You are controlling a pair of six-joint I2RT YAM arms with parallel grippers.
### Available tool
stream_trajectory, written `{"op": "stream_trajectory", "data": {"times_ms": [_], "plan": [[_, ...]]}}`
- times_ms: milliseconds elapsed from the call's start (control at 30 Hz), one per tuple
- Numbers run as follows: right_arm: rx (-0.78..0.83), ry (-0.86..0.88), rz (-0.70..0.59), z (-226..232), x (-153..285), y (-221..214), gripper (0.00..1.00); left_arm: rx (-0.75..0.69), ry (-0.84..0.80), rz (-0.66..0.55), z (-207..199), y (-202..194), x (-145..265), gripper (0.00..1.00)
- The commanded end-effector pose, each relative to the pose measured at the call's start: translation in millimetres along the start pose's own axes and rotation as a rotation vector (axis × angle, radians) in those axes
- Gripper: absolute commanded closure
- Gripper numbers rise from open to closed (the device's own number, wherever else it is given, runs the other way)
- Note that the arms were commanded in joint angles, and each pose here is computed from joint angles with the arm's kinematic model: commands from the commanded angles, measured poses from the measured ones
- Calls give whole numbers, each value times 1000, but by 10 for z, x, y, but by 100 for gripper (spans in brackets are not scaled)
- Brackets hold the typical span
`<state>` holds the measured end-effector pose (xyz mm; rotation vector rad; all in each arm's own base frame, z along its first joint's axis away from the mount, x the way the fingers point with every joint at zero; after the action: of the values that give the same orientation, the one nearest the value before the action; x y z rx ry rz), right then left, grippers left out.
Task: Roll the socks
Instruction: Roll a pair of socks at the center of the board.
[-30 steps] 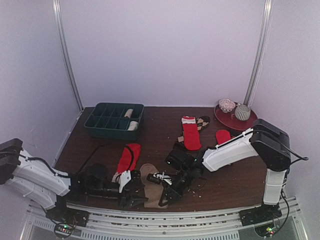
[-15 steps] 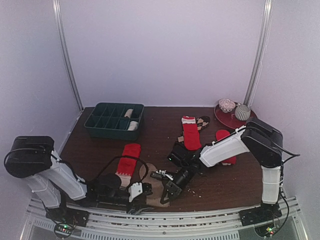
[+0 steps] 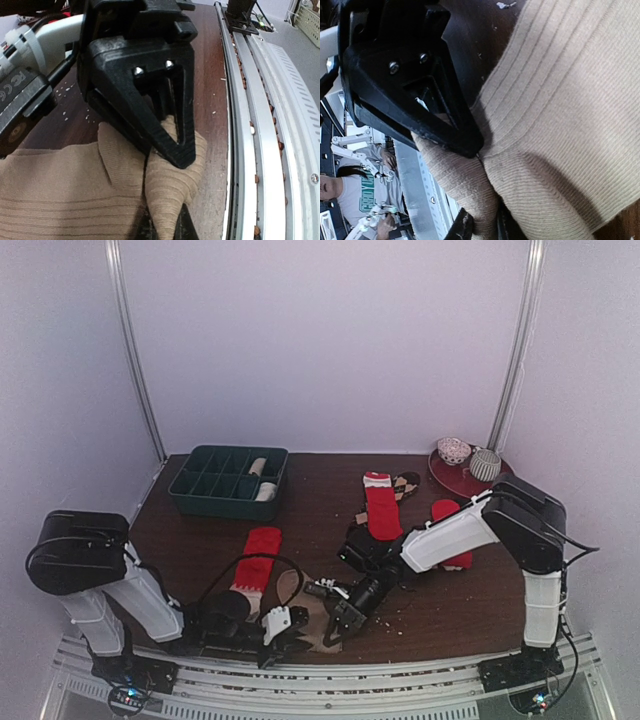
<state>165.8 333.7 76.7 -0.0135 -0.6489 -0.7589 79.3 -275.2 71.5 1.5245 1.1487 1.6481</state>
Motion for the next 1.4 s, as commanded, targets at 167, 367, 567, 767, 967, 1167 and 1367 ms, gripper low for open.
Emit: {"op": "stream_trajectory", "data": {"times_ms": [167,367,567,767,967,1167,1367], "plan": [[244,-357,-309,326,481,24,72,398,34,98,172,-82,28,100],[750,-616,-547,880,667,-233,61,673,-38,202,246,-312,22,100],[1092,-902,-420,952,264,-473,49,754,-116,234,245,-384,-30,100],[1146,-949,-265,770,-9,-447,48,761,-151,223,232,-354,-36,100],[1157,-960,-211,654,-160,-382,48,758,-162,233,222,-375,-30,100],[1169,-919,-168,601,-278,-332,56,751,-174,234,212,-380,-24,100],[1036,-884,-86,429,-416,-352,94,733,-196,217,206,-345,-13,100]]}}
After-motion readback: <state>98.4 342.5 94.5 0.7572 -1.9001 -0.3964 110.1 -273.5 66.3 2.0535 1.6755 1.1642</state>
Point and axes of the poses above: each gripper's point midway between its finger pads, its own x axis back along the fingers, its own z axis along the line the jaws close on, y = z × x, the point moved 10 cm from there along x, back along the fingers, and after that the axes turned 1 degree about x, right-handed, at the moved point
